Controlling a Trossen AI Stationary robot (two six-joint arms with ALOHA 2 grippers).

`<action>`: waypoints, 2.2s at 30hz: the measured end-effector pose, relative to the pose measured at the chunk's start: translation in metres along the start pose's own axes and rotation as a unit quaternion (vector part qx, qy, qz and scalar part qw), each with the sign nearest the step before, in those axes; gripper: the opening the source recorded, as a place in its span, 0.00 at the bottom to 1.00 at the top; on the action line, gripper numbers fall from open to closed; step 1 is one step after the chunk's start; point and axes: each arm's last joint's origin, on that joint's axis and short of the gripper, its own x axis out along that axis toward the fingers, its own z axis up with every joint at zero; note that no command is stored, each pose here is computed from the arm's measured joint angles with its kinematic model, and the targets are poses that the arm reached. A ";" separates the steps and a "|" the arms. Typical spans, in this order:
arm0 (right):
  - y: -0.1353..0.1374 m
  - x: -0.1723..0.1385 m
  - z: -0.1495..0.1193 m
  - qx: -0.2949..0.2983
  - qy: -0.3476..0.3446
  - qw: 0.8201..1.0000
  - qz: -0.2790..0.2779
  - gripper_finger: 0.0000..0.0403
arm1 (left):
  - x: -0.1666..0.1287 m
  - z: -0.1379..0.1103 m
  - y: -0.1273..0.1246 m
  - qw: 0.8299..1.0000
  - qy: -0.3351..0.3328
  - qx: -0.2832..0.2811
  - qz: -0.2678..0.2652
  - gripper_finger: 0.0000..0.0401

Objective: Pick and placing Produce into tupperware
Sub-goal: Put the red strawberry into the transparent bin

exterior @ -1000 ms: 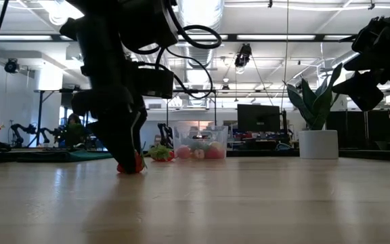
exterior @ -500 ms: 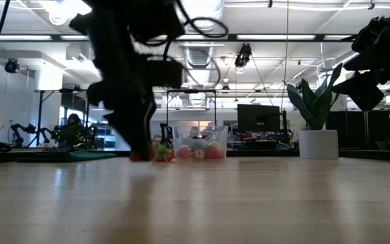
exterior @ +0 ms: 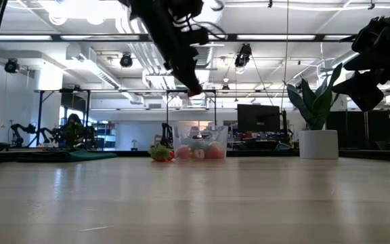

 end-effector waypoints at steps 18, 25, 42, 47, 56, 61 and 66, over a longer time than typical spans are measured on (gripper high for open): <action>0.000 0.000 0.000 0.000 0.000 1.000 0.000 0.58 | 0.033 -0.015 0.075 0.987 0.010 -0.160 0.020 0.70; 0.000 0.000 0.000 0.000 0.001 1.000 -0.001 0.58 | 0.015 -0.046 0.056 0.977 0.150 -0.127 -0.084 0.73; 0.000 0.000 0.000 0.000 0.001 1.000 -0.001 0.58 | 0.042 -0.084 0.013 0.982 0.171 0.056 -0.060 0.73; 0.000 0.000 0.000 0.000 0.001 1.000 -0.001 0.58 | 0.051 -0.088 0.029 0.983 0.163 0.064 -0.059 0.73; 0.000 0.000 0.000 0.000 0.001 1.000 -0.001 0.58 | 0.057 -0.091 0.038 0.981 0.138 0.072 -0.111 0.73; 0.000 0.000 0.000 0.000 0.001 1.000 -0.001 0.58 | 0.062 -0.091 0.041 0.981 0.126 0.084 -0.121 0.73; 0.000 0.000 0.000 0.000 0.001 1.000 -0.001 0.58 | 0.075 -0.100 0.046 0.978 0.146 0.072 -0.130 0.73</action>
